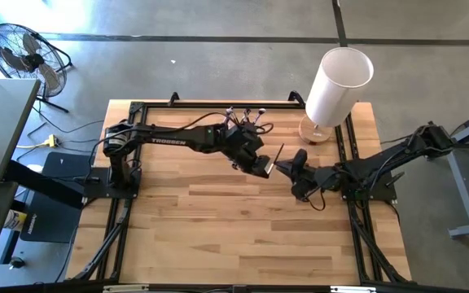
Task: Pick & Place Makeup Brushes
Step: Put the black eyeshadow brush into the transparent organizer
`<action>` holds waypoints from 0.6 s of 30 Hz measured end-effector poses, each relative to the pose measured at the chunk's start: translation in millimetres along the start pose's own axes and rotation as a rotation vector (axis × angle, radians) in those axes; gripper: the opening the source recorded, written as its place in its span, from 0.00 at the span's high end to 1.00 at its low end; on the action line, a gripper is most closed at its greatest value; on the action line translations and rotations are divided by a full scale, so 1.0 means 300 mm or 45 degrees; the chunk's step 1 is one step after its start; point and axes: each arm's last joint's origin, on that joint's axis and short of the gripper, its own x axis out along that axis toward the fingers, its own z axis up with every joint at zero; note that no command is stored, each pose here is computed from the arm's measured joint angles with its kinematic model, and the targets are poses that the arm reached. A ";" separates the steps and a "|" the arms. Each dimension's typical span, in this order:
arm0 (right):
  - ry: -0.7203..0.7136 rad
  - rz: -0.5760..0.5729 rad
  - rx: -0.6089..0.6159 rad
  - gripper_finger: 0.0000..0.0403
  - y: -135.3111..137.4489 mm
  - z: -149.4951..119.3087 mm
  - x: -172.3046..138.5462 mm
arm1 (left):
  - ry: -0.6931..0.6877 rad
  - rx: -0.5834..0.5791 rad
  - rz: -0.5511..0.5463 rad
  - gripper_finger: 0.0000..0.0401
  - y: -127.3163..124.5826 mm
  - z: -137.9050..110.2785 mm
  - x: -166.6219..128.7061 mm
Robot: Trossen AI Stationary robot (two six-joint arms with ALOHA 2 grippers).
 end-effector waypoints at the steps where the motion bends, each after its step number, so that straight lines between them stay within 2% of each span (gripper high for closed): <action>1: 0.003 -0.002 -0.017 0.72 0.000 0.000 0.000 | -0.006 -0.002 0.003 1.00 0.000 0.000 0.000; 13: 0.017 -0.064 -0.089 0.72 -0.017 0.003 0.000 | -0.051 -0.007 0.034 1.00 0.004 0.004 -0.001; 18: -0.005 -0.043 -0.110 0.72 -0.017 -0.004 0.008 | -0.040 -0.003 0.015 1.00 0.001 0.004 0.000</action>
